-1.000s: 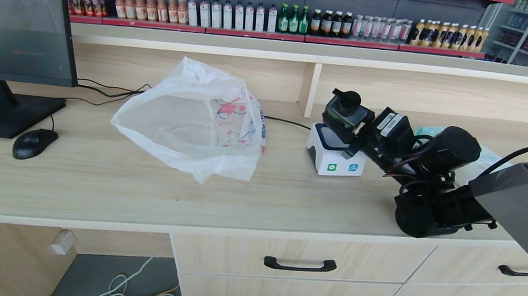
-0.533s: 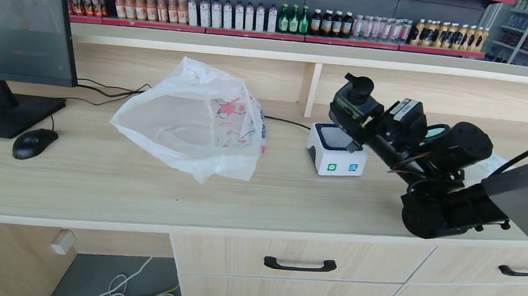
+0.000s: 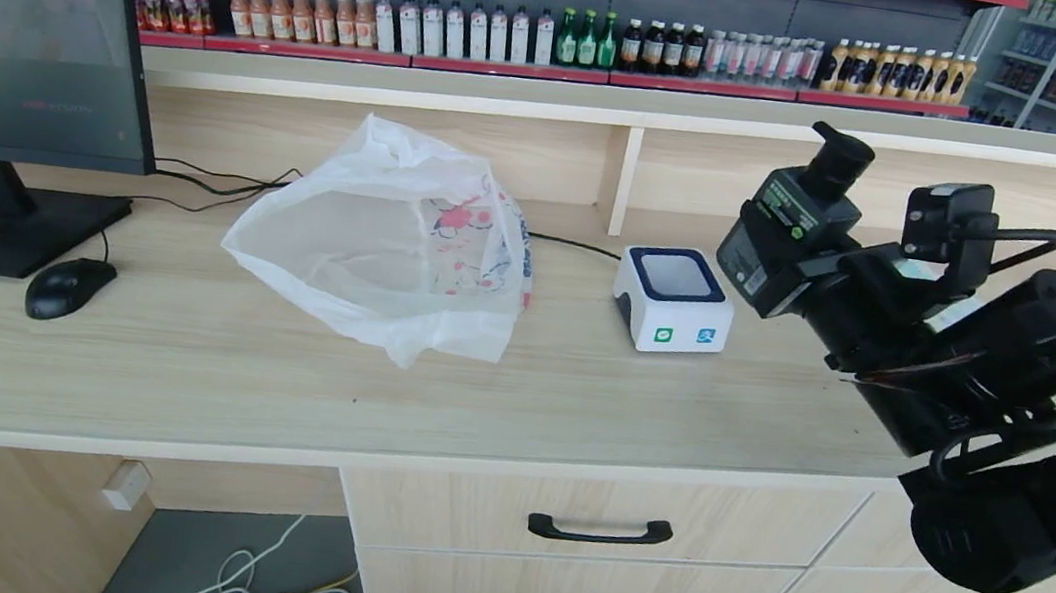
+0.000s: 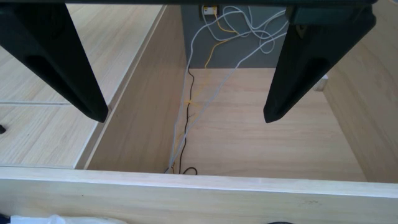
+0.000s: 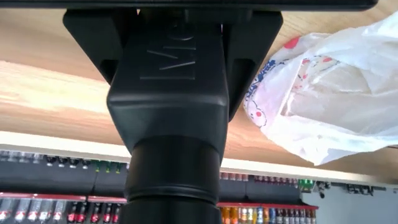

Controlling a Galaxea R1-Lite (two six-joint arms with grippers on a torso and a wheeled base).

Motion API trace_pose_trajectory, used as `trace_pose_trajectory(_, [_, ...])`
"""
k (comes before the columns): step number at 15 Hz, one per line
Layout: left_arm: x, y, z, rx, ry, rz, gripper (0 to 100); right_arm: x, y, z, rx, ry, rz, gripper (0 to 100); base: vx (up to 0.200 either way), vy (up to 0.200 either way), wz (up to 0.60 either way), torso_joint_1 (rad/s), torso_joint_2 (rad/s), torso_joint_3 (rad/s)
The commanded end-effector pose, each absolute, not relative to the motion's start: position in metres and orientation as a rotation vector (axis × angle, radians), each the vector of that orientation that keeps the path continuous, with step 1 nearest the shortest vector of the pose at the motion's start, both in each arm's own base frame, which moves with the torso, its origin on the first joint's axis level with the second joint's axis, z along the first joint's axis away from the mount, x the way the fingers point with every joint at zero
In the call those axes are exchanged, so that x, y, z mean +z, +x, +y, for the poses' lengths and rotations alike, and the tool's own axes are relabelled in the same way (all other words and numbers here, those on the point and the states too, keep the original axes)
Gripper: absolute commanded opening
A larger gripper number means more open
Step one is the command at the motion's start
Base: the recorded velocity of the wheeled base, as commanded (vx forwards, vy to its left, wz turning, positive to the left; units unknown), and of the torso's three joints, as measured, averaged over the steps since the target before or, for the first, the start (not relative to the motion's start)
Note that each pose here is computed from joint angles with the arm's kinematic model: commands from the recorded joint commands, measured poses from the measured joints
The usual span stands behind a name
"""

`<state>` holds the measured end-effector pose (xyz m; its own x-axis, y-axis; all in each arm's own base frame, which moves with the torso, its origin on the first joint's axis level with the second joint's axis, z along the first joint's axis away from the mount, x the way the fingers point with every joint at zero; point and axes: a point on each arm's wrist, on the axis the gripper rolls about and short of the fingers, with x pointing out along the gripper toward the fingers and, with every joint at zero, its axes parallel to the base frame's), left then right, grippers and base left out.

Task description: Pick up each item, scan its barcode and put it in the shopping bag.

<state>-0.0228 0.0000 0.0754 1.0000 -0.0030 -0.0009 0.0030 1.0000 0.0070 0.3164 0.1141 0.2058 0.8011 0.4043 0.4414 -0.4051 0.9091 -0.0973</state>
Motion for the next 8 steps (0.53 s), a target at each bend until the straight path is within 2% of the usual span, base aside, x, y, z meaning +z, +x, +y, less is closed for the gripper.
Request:
trace_pose_trajectory(1, [0.075,-0.023,0.000,-0.003,0.012,0.002,100,0.212,0.278,0.103,0.430,0.046,-0.444,0,0.000,0.000,0.00,0.000,0.00,0.000])
trace_pose_trajectory(3, [0.075,-0.023,0.000,-0.003,0.009,0.002,100,0.206,0.261,0.098,0.435,0.049,-0.407,0,-0.200,0.000,0.00,0.010,0.00,0.005])
trace_pose_trajectory(7, [0.075,-0.023,0.000,-0.003,0.008,0.002,100,0.211,0.260,0.106,0.467,0.076,-0.423,0,-0.200,0.000,0.00,-0.002,0.00,0.001])
trace_pose_trajectory(8, [0.075,-0.023,0.000,-0.003,0.009,0.002,100,0.210,0.261,0.107,0.467,0.076,-0.421,0,0.000,0.000,0.00,0.000,0.00,0.000])
